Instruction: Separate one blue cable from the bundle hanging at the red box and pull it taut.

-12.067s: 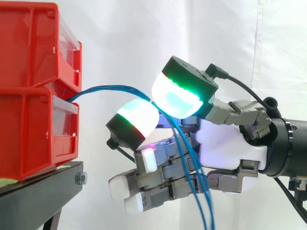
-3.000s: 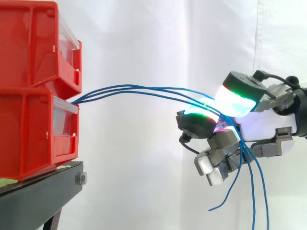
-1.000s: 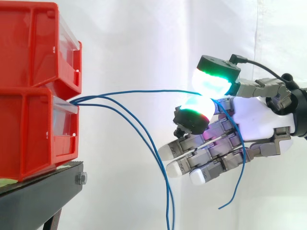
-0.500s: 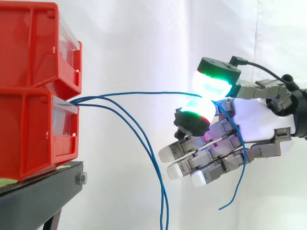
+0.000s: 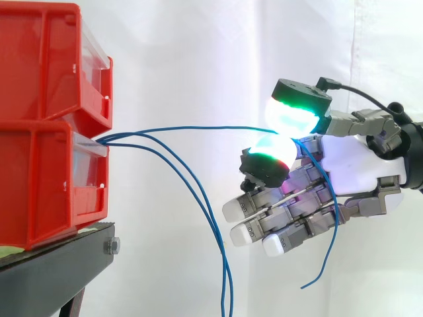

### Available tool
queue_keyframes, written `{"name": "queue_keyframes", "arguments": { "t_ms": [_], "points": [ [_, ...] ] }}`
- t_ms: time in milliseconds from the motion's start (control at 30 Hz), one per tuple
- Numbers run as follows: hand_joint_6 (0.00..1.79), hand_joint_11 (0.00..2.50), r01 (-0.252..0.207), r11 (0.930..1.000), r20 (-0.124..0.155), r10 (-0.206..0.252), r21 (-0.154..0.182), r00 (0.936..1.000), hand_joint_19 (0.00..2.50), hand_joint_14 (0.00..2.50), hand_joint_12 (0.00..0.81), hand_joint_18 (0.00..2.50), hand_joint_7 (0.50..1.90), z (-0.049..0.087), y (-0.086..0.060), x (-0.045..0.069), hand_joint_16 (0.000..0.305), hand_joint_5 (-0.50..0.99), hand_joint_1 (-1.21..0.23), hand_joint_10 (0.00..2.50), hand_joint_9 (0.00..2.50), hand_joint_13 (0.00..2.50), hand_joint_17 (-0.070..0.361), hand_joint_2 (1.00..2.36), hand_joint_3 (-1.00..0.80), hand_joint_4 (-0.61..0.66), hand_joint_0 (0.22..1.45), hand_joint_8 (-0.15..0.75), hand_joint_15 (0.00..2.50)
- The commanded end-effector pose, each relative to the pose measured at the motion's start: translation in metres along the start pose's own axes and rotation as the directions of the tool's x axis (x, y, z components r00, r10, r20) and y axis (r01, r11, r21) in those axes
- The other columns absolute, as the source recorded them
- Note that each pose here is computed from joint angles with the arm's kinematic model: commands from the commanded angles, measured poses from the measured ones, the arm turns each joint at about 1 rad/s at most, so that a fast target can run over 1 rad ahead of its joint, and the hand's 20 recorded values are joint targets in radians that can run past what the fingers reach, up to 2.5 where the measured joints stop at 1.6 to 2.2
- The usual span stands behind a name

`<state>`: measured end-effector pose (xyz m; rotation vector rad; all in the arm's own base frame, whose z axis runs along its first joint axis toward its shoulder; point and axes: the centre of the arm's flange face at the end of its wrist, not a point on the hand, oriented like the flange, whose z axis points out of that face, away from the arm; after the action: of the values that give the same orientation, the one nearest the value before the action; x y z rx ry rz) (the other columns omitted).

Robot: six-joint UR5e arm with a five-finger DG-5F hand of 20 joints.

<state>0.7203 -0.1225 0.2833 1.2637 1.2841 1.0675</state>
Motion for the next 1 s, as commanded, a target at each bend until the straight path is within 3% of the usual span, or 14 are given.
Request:
{"name": "queue_keyframes", "arguments": {
  "t_ms": [0, 967],
  "points": [
    [0.91, 0.18, 0.0, 1.0, 0.0, 0.0, -0.002, 1.0, 0.32, 0.01, 0.286, 0.46, 1.27, -0.0001, 0.0007, 0.0, 0.038, -0.13, -0.73, 0.0, 0.59, 0.51, 0.085, 1.02, -0.06, -0.03, 0.56, 0.195, 0.21],
    [0.91, 0.25, 0.0, 1.0, -0.002, 0.0, 0.0, 1.0, 0.35, 0.01, 0.304, 0.5, 1.28, -0.0001, 0.0006, 0.0011, 0.039, -0.13, -0.73, 0.01, 0.66, 0.54, 0.088, 1.02, -0.04, -0.01, 0.56, 0.218, 0.25]
  ]
}}
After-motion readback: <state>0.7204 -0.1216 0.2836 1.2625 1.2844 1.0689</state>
